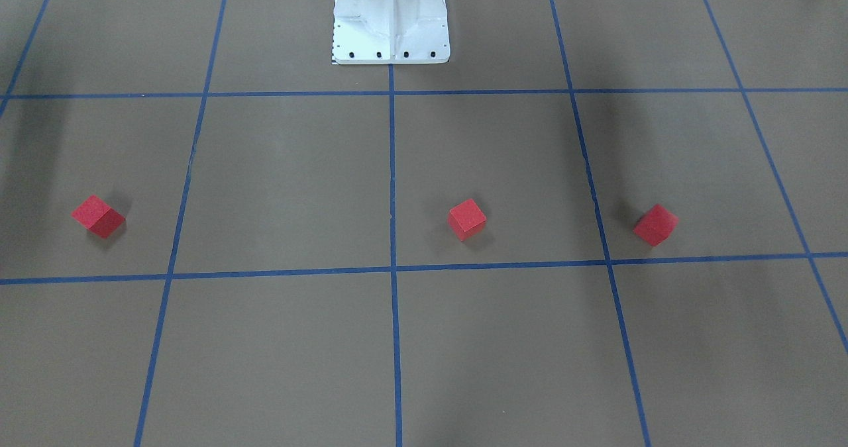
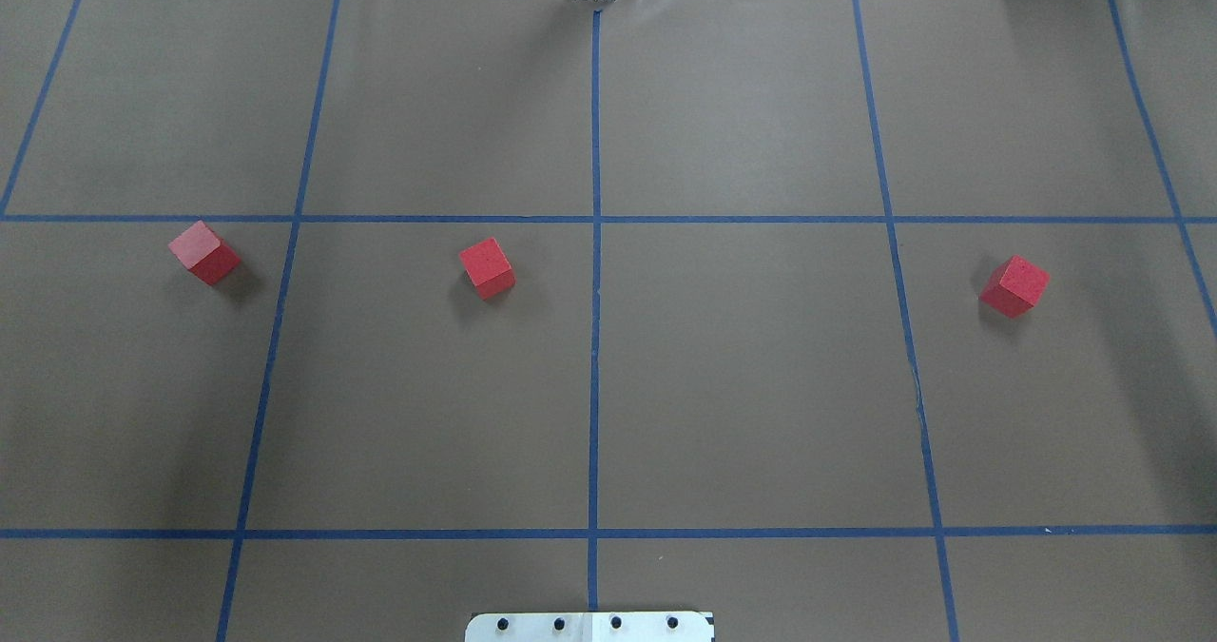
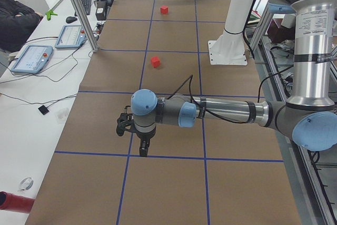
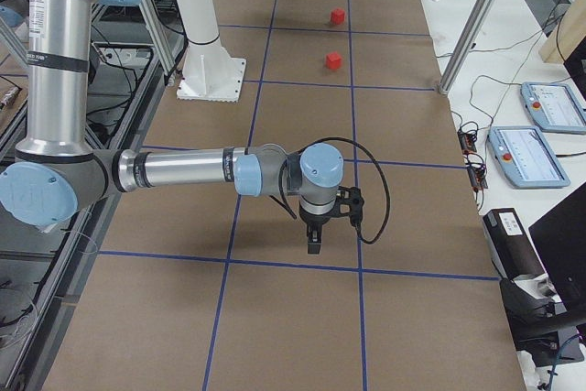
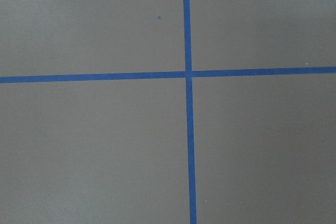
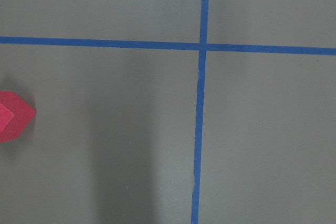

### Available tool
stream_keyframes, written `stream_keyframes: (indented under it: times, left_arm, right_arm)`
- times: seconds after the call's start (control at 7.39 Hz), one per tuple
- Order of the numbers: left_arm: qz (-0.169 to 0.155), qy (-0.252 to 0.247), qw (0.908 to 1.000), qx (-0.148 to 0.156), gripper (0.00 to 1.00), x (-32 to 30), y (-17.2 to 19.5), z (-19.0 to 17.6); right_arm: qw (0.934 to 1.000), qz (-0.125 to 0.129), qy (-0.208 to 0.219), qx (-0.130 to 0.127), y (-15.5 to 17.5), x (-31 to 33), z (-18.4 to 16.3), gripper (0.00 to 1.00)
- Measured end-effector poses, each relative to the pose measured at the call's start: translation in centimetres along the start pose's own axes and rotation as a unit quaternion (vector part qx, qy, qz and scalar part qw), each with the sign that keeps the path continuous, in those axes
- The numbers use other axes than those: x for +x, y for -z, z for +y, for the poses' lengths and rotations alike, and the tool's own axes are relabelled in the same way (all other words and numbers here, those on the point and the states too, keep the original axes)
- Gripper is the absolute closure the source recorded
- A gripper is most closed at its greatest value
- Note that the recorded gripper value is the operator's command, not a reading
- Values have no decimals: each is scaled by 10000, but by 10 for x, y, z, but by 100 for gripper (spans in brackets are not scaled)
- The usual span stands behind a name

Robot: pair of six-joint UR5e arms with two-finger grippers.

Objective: Form red blocks into L shape at center

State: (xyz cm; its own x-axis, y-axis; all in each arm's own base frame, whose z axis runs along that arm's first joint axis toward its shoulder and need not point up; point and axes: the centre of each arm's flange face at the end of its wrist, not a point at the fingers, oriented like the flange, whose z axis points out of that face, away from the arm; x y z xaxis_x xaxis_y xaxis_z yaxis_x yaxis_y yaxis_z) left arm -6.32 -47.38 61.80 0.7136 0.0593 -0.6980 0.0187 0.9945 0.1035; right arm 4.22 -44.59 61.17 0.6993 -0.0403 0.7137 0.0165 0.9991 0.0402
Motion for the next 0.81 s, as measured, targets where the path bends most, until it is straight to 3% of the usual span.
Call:
stream_keyframes:
  times: [0.54, 0.81]
  left_arm:
    - [9, -38, 10000, 67, 0, 7, 6, -3]
    - [60, -529, 9979, 357, 0, 54, 22, -32]
  right_arm:
    - [10000, -7, 24, 36, 3, -3, -1, 1]
    - [10000, -5, 28, 63, 5, -5, -4, 1]
